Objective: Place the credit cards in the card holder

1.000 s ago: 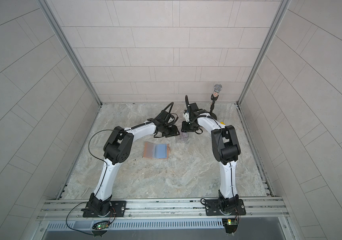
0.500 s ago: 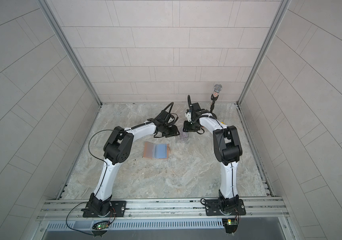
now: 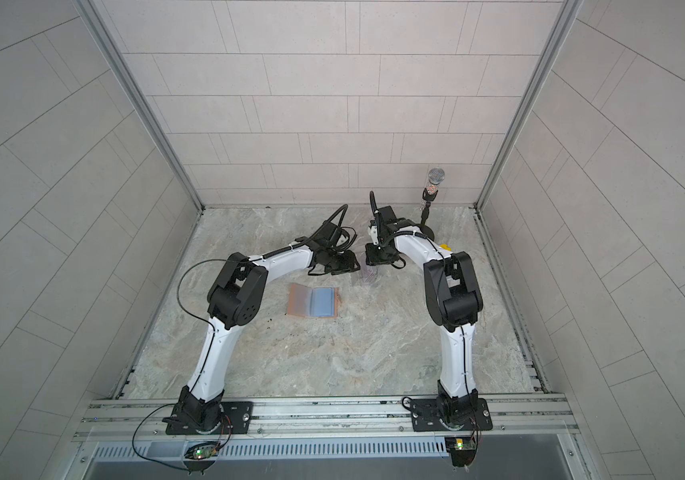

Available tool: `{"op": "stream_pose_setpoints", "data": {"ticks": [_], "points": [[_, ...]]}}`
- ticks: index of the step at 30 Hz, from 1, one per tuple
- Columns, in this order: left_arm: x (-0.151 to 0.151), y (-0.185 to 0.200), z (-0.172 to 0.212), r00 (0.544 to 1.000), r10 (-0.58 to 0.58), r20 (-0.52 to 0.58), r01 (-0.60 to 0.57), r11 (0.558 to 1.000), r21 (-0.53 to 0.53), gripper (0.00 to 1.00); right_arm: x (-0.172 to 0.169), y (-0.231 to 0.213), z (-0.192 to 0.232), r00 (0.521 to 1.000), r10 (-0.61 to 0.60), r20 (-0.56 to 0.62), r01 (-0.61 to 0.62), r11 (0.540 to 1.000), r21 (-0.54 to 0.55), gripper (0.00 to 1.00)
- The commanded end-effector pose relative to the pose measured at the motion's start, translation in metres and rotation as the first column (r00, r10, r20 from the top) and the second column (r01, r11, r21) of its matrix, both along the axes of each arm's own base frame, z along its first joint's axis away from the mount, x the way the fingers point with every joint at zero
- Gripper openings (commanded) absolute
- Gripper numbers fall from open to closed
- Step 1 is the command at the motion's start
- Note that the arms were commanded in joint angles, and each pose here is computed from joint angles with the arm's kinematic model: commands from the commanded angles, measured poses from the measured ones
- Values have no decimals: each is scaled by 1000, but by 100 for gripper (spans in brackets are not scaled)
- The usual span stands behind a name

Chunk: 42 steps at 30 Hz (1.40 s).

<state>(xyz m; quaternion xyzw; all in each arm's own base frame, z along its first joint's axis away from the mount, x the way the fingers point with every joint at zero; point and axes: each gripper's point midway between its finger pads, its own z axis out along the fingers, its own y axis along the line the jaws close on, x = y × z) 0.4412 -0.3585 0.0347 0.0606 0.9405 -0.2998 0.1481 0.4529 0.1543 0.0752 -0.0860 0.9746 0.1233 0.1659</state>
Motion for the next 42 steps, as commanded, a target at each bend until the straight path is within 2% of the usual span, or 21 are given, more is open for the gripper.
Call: {"op": "stream_pose_setpoints", "data": {"ticks": [1, 31, 42], "points": [[-9, 14, -14, 999, 19, -34, -17, 998, 61, 48, -1, -17, 12, 1000, -11, 14, 12, 995, -100, 40], [-10, 18, -17, 999, 28, -39, -26, 998, 61, 46, -4, -16, 38, 999, 18, 50, -11, 990, -144, 34], [-10, 18, -18, 999, 29, -42, -26, 998, 58, 46, -5, -16, 44, 998, 20, 57, -11, 989, -150, 27]]}}
